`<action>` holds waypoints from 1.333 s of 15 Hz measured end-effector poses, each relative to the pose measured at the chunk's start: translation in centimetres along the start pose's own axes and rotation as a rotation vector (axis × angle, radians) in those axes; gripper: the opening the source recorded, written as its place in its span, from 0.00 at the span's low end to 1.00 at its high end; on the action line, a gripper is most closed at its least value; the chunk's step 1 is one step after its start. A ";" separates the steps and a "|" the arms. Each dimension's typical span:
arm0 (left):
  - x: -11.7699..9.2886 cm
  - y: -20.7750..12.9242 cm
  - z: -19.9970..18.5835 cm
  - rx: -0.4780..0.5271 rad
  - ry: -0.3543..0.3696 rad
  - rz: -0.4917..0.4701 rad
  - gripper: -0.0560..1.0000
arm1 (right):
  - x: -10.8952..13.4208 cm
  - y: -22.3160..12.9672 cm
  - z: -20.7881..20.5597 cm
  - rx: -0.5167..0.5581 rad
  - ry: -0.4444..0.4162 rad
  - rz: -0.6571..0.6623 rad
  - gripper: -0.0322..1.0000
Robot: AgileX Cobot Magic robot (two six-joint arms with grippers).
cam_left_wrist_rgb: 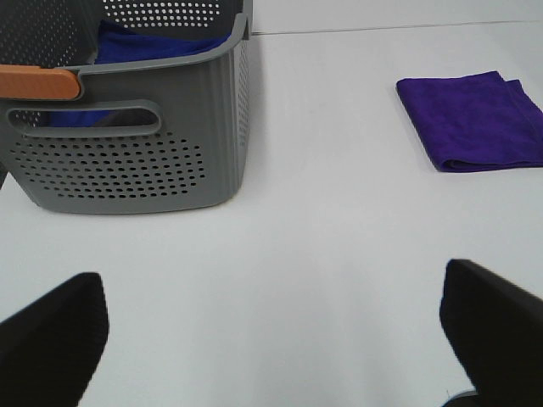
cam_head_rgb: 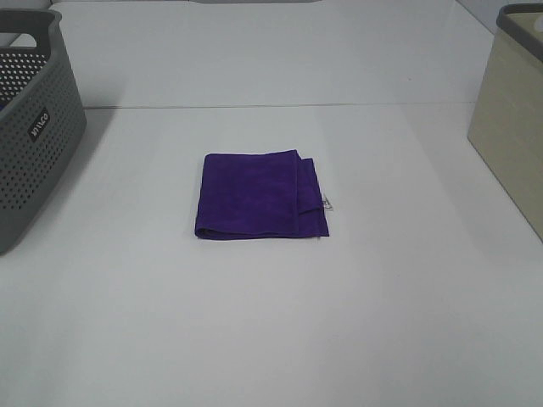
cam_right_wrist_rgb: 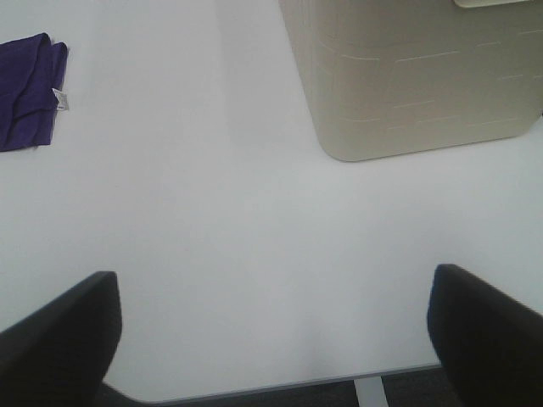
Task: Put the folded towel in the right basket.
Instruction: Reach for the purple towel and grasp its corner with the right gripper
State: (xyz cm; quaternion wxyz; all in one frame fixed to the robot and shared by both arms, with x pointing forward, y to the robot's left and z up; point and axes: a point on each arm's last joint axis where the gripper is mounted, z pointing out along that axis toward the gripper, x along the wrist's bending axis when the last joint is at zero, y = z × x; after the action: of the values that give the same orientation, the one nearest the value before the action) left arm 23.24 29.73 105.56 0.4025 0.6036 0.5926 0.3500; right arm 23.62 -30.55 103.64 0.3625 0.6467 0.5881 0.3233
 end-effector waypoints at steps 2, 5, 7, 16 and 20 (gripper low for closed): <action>0.0 0.0 0.0 0.000 0.000 0.000 0.99 | 0.0 0.0 0.0 0.000 0.000 0.000 0.94; 0.0 0.0 0.0 0.000 0.000 0.000 0.99 | 0.0 0.0 0.0 0.000 0.000 -0.008 0.94; 0.0 0.0 0.0 0.000 0.000 0.000 0.99 | 0.0 0.0 0.0 0.000 0.000 -0.008 0.94; 0.0 0.0 0.0 0.000 0.000 0.000 0.99 | 0.2 0.0 0.0 0.001 0.017 -0.025 0.95; 0.0 0.0 0.0 0.000 0.000 0.000 0.99 | 0.2 0.0 0.0 0.001 0.021 -0.025 0.95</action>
State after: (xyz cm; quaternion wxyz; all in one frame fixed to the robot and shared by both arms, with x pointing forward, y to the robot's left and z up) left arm 23.24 29.73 105.56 0.4025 0.6036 0.5926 0.3500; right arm 23.62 -30.36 103.63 0.3600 0.6363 0.5999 0.3251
